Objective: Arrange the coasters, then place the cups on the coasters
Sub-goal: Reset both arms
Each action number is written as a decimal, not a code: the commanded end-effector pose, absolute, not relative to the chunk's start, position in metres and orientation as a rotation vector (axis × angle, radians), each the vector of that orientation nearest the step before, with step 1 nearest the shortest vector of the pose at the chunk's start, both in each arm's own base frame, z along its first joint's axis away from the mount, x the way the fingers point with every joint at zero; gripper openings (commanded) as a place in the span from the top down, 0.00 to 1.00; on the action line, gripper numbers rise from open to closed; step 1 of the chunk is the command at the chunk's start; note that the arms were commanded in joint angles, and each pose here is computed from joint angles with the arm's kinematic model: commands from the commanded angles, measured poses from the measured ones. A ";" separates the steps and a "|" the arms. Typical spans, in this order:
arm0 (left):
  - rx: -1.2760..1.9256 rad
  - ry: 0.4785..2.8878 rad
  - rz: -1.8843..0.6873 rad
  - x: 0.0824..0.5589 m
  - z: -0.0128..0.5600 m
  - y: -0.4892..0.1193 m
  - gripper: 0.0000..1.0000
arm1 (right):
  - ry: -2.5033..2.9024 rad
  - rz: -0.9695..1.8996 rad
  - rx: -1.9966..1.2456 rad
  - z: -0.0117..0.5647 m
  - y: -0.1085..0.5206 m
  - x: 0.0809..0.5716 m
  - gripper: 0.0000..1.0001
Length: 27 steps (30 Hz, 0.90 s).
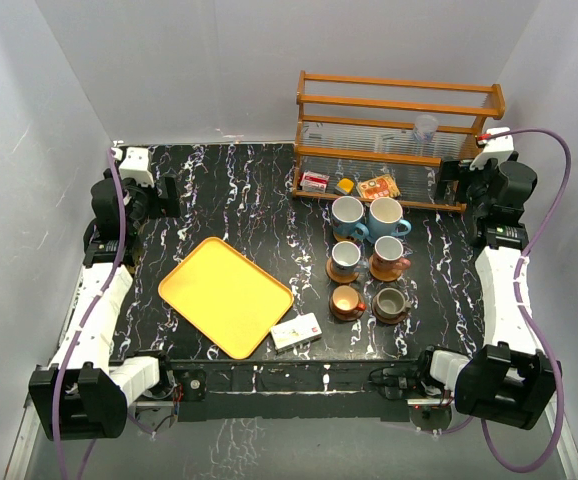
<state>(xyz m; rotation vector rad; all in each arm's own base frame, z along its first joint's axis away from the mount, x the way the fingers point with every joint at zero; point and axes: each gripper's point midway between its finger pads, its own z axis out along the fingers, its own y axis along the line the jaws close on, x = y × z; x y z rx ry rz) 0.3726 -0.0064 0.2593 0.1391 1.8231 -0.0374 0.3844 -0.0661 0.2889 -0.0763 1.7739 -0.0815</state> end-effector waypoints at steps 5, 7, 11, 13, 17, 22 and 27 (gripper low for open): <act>0.179 1.823 -0.056 0.373 0.264 -0.010 0.01 | 1.739 -0.047 -0.152 0.298 -0.058 0.391 0.02; 0.205 1.830 -0.060 0.373 0.261 -0.012 0.01 | 1.745 -0.057 -0.152 0.297 -0.059 0.391 0.02; 0.225 1.839 -0.068 0.373 0.259 -0.014 0.01 | 1.755 -0.062 -0.150 0.294 -0.061 0.391 0.02; 0.236 1.840 -0.083 0.373 0.258 -0.017 0.01 | 1.758 -0.061 -0.153 0.293 -0.060 0.392 0.02; 0.234 1.839 -0.082 0.373 0.258 -0.017 0.01 | 1.761 -0.053 -0.159 0.291 -0.058 0.392 0.02; 0.214 1.825 -0.070 0.372 0.261 -0.014 0.01 | 1.746 -0.041 -0.171 0.295 -0.054 0.390 0.02; 0.177 1.823 -0.037 0.373 0.264 -0.007 0.01 | 1.744 -0.043 -0.175 0.296 -0.054 0.389 0.02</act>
